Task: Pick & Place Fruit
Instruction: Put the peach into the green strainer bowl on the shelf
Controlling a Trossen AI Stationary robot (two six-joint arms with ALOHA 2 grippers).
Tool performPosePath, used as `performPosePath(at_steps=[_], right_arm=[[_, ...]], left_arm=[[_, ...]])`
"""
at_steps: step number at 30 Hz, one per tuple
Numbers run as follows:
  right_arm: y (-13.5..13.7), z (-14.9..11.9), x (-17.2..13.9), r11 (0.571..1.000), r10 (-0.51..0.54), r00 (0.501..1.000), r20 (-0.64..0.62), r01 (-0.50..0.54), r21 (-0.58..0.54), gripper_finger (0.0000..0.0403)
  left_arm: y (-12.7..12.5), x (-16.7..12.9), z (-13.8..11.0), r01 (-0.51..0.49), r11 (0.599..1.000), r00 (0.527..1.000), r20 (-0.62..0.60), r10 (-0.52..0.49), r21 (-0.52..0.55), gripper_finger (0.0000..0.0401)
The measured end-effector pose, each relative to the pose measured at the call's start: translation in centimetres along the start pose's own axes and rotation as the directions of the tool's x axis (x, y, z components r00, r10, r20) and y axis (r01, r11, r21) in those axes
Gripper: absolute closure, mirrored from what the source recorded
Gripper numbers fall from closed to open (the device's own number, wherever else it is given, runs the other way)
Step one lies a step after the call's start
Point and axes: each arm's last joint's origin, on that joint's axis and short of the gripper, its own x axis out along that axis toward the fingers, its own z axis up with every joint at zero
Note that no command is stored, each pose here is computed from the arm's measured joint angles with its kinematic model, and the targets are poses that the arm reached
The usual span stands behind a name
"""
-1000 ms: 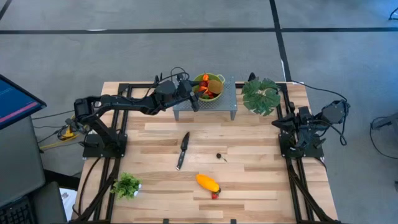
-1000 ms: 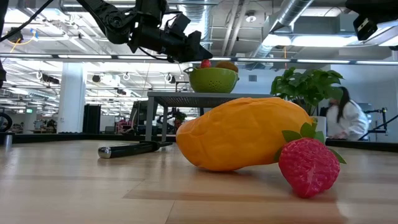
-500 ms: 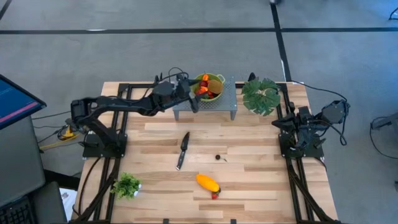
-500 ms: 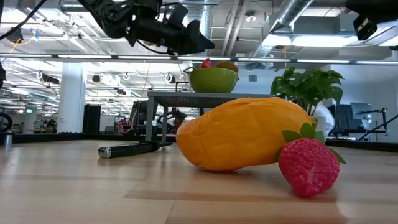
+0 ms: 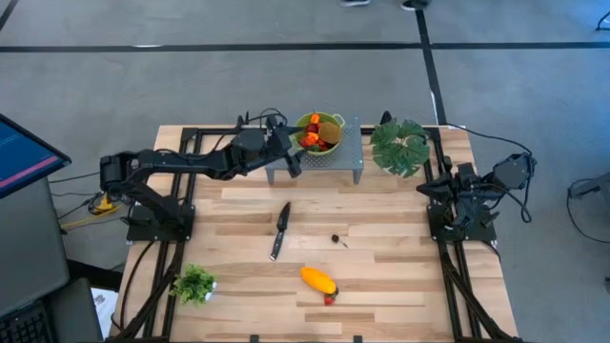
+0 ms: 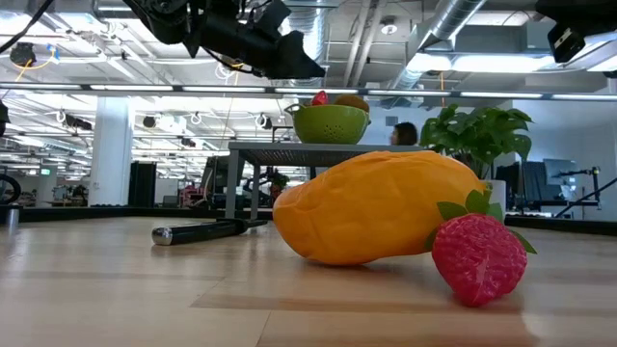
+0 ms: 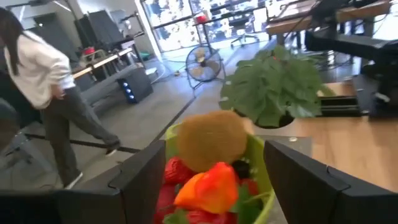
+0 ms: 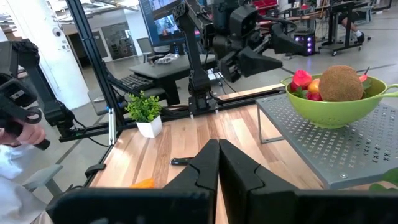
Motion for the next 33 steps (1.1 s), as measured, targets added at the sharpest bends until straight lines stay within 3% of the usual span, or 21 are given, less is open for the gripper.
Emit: performPosePath(at_steps=[24,29,33], right_arm=[[0.0,0.0,0.0,1.000,0.000,1.000,0.000,0.000,0.000,0.0397],[0.0,0.0,0.0,1.000,-0.001,1.000,0.000,0.001,0.000,0.0397],[0.0,0.0,0.0,1.000,0.000,1.000,0.000,0.000,0.000,0.0397]], left_arm=[[-0.1,1.3,-2.5,-0.023,0.996,0.992,-0.125,0.033,0.086,0.0143],[0.3,1.6,-2.6,-0.077,0.994,0.990,-0.111,0.086,0.082,0.0142],[0.8,1.6,-2.6,-0.179,0.980,0.974,-0.125,0.188,0.084,0.0142]])
